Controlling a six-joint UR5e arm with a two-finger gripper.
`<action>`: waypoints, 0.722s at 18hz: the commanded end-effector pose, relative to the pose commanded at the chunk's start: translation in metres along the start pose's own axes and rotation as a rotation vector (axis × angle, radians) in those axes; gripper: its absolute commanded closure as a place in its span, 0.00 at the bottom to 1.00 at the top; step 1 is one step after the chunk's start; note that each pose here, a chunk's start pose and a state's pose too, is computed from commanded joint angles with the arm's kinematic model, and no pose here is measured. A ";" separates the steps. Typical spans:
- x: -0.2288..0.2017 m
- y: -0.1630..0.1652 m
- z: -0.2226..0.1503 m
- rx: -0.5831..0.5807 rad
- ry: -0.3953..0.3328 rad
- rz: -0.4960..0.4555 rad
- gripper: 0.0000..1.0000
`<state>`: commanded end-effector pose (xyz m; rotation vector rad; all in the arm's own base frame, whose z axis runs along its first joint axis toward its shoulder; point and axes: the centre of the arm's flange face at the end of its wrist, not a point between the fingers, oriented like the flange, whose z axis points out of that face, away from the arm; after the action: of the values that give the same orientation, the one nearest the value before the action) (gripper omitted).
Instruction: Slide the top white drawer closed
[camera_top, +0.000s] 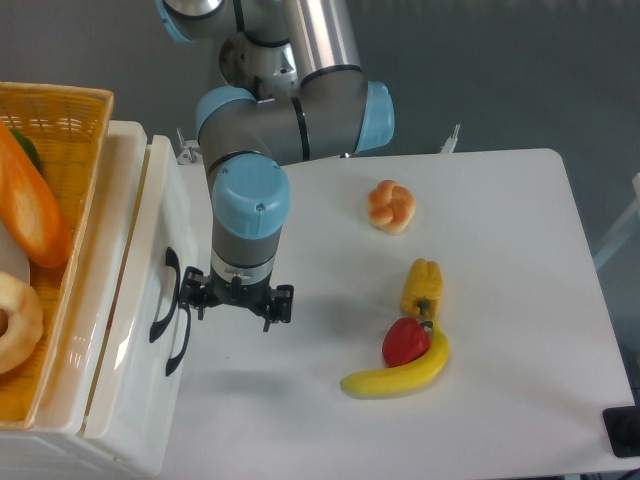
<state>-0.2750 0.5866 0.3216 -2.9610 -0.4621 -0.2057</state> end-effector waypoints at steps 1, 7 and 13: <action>0.000 0.000 0.001 -0.001 0.001 0.000 0.00; 0.001 0.000 0.001 -0.002 0.001 0.001 0.00; -0.001 -0.001 -0.004 0.008 -0.002 0.000 0.00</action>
<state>-0.2769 0.5861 0.3251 -2.9536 -0.4620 -0.2011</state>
